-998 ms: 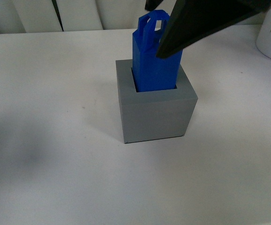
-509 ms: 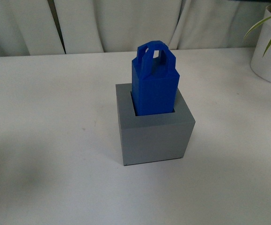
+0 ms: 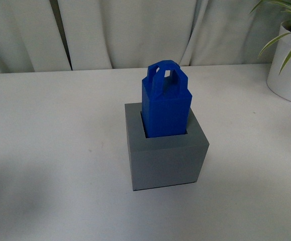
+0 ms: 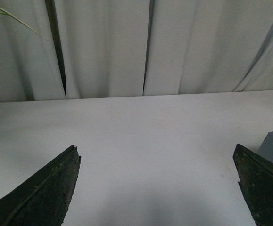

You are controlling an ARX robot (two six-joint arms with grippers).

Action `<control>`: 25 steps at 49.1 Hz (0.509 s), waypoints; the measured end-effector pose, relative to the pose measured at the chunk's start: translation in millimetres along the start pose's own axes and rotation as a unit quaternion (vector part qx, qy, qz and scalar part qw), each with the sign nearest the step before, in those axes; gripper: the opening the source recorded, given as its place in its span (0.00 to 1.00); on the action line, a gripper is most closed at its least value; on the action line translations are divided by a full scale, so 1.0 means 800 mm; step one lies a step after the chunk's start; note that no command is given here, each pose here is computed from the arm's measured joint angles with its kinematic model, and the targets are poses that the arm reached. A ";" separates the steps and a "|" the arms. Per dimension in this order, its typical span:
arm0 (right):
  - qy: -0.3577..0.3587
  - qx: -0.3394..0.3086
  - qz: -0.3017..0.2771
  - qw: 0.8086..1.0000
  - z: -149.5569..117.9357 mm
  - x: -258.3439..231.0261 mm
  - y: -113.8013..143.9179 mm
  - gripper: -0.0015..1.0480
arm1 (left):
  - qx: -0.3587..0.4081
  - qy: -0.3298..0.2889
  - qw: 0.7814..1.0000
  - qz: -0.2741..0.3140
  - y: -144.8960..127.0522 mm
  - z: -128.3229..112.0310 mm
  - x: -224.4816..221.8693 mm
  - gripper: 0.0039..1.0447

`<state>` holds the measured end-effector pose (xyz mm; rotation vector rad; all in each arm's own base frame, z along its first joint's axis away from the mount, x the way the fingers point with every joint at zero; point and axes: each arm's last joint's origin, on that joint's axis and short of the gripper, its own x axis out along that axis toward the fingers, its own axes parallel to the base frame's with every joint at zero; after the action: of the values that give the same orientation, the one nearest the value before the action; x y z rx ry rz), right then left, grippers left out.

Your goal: Insert blue part into gray base

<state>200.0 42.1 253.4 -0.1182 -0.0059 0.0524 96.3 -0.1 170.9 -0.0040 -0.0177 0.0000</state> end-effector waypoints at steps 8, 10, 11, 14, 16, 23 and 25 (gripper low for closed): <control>0.007 0.043 -0.023 0.999 -0.036 -0.026 -0.014 0.33 | 0.000 0.000 1.000 -0.001 0.000 0.000 0.000 0.94; 0.009 0.046 -0.022 0.999 -0.044 -0.032 -0.016 0.25 | 0.000 0.000 1.000 -0.001 0.000 0.000 0.000 0.94; 0.009 0.048 -0.022 0.999 -0.047 -0.034 -0.017 0.22 | 0.000 0.000 1.000 -0.001 0.000 0.000 0.000 0.94; 0.008 0.049 -0.022 0.999 -0.053 -0.041 -0.019 0.11 | 0.000 0.000 1.000 0.000 0.000 0.000 0.000 0.94; 0.007 0.050 -0.021 0.999 -0.057 -0.045 -0.021 0.05 | 0.000 0.000 1.000 0.000 0.000 0.000 0.000 0.94; 0.007 0.052 -0.026 0.998 -0.070 -0.057 -0.025 0.02 | 0.000 0.000 1.000 -0.001 0.000 0.000 0.000 0.94; 0.007 0.052 -0.027 0.998 -0.074 -0.061 -0.026 0.02 | 0.000 0.000 1.000 -0.001 0.000 0.000 0.000 0.94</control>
<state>153.0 12.0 197.2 -0.0136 0.0082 -0.0026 96.3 -0.1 170.9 -0.0040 -0.0177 -0.0012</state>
